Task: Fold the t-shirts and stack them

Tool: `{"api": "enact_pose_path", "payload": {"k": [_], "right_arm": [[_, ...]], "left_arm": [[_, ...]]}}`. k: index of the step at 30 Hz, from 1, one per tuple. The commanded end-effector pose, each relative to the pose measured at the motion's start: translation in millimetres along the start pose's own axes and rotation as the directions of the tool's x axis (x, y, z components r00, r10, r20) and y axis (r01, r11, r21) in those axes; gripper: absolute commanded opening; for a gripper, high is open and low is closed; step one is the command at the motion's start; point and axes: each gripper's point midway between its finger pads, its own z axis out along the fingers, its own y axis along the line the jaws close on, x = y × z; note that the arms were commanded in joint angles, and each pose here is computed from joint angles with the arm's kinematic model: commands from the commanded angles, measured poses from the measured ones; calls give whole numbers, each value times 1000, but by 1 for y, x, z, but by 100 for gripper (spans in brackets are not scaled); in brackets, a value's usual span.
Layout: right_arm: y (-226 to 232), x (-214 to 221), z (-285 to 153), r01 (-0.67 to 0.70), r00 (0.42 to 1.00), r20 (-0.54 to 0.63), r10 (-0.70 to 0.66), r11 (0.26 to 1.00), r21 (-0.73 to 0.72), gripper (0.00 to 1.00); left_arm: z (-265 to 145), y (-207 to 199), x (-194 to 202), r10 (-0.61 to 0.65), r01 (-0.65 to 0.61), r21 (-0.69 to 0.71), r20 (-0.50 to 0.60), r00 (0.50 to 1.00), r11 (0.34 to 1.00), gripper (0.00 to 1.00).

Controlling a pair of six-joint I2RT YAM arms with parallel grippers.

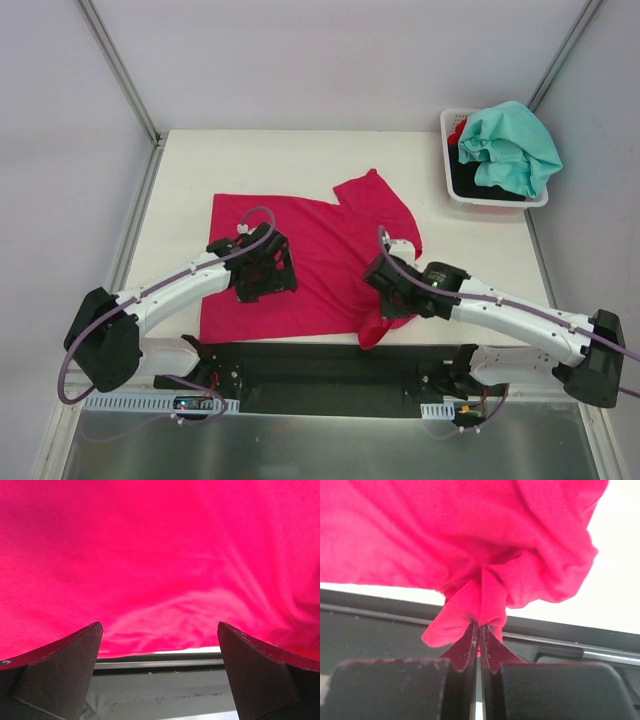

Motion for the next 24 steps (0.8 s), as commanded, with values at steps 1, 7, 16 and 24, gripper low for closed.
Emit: {"api": "enact_pose_path", "payload": {"k": [1,7,16,24], "right_arm": [[-31,-39,-14,16,996,81,-21,998,61,1],[-52,-90,-14,-4,985,173,-18,992,126,1],[-55,-205,25,5,972,232,-40,989,149,1],[-39,-236,96,30,987,154,-39,998,63,1]], "left_arm": [[-9,21,-11,-52,51,16,16,999,999,99],[-7,21,-4,-87,87,42,-17,996,995,99],[-1,18,4,-95,98,46,-51,994,994,99],[-1,14,1,-98,101,44,-57,994,994,99]]}}
